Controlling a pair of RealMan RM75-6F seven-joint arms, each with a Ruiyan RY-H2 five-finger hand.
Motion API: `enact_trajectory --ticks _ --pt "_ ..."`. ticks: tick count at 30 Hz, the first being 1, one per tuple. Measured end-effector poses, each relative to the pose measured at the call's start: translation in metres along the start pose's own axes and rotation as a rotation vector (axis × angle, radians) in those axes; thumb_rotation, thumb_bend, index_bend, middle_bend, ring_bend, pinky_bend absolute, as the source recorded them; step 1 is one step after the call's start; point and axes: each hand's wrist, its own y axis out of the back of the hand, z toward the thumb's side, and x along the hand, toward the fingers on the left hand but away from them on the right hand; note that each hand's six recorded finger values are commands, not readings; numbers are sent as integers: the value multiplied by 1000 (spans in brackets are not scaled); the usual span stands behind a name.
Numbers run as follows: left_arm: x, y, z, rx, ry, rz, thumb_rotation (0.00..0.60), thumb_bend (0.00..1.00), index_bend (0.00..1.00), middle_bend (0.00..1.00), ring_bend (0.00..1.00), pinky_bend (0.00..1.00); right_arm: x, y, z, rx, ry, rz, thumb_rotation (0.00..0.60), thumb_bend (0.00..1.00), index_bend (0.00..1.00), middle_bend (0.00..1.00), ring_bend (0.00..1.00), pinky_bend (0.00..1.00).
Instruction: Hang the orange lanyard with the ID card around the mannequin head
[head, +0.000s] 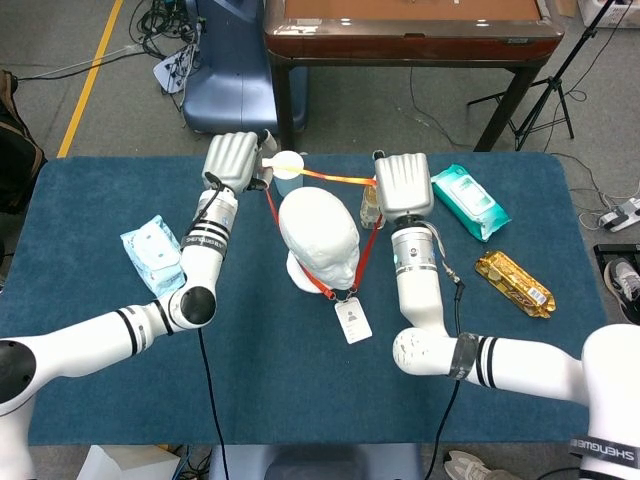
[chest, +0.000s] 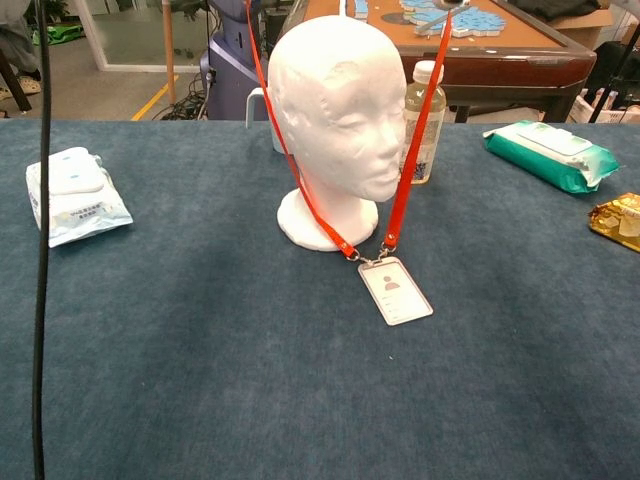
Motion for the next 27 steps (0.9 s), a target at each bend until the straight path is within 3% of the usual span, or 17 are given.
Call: enact_trajectory --ticks 3,7,9,14,16,20,27 --pt "0 -1 -2 2 10 -16 600 62 26 17 85 412 1 2 2 1 3 -3 600 169 0 1000 1000 1000" --pt "-1 -3 -3 16 15 -38 593 13 0 0 12 304 2 6 3 10 1 -3 600 13 0 1000 1000 1000" --pt "-2 -4 -3 24 15 -50 564 8 0 0 6 275 2 7 3 20 -1 -1 600 0 0 1000 1000 1000" --pt "-4 -2 -1 15 5 -56 425 0 0 0 0 233 4 11 2 15 -1 -2 600 0 0 1000 1000 1000" --pt "-6 0 -1 6 -3 -53 412 0 0 0 0 233 5 13 -1 10 1 -4 600 0 0 1000 1000 1000" --pt "-12 7 -4 -30 -17 -49 555 0 0 0 4 233 9 17 -8 -13 18 -12 600 0 0 1000 1000 1000" --pt "-33 20 -15 -103 -54 -71 600 1 0 0 22 240 25 24 -20 -35 80 -53 600 0 0 956 999 1000"
